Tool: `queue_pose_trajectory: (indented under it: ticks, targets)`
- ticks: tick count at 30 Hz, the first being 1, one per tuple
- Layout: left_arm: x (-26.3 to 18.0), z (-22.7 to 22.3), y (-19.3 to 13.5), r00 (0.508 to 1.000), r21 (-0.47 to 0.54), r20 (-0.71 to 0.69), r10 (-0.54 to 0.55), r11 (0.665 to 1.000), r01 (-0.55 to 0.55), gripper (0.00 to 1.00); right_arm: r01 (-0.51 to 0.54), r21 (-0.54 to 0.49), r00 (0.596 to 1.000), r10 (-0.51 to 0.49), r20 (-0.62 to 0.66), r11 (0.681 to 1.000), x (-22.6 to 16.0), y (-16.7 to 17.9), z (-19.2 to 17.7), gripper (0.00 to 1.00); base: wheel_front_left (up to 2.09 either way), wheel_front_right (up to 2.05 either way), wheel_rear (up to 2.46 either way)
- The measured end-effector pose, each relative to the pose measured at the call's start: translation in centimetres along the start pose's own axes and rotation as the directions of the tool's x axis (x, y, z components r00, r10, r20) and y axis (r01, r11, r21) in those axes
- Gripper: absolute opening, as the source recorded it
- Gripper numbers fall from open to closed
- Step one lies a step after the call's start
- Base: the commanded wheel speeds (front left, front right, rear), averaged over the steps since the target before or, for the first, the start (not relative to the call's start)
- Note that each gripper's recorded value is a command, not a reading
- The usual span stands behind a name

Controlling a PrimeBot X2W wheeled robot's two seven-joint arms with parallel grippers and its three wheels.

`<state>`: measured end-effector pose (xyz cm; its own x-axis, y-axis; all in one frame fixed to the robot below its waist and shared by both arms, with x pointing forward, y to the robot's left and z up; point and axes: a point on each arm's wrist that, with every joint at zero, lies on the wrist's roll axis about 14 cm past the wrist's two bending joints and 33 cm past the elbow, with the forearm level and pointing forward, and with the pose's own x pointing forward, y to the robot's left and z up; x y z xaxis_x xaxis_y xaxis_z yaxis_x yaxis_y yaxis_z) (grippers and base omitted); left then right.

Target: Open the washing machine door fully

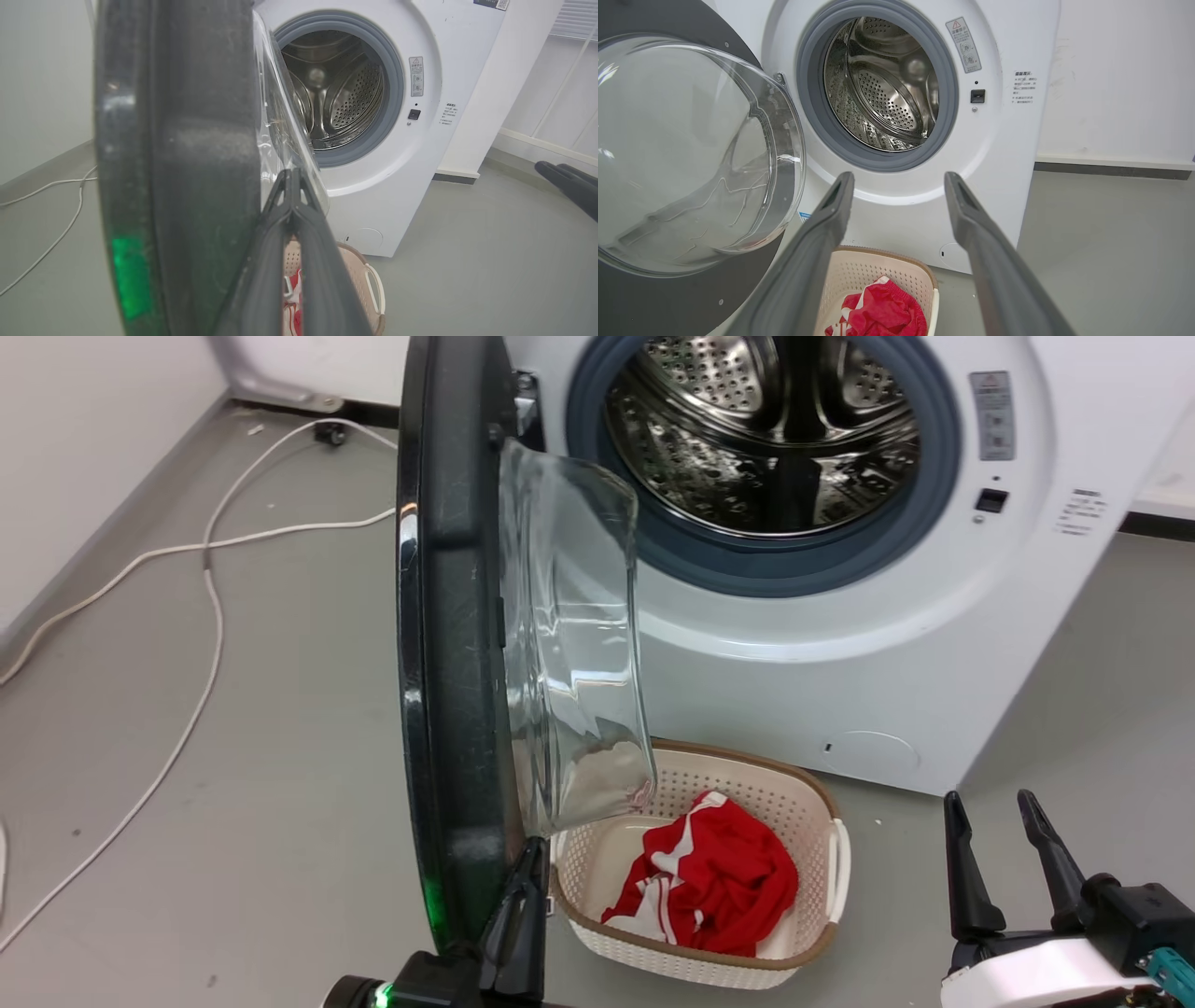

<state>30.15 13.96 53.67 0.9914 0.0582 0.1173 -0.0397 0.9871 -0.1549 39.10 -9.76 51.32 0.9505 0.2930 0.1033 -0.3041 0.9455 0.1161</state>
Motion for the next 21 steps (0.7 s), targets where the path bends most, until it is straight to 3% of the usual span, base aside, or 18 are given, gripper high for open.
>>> queue_pose_trajectory:
  ticks: [10,21]
  targets:
    - [-1.0,1.1,4.5,0.987,0.036,0.033,0.156,0.987,-0.157,0.0,-0.078,0.017,0.997,0.078,-0.024,0.997,1.7,2.4,-1.1,1.0,0.0,0.0,0.0]
    - [-1.2,1.8,9.2,0.951,0.079,0.058,0.304,0.948,-0.308,0.0,-0.08,0.025,0.996,0.081,-0.042,0.996,2.5,2.4,-2.0,1.0,0.0,0.0,0.0]
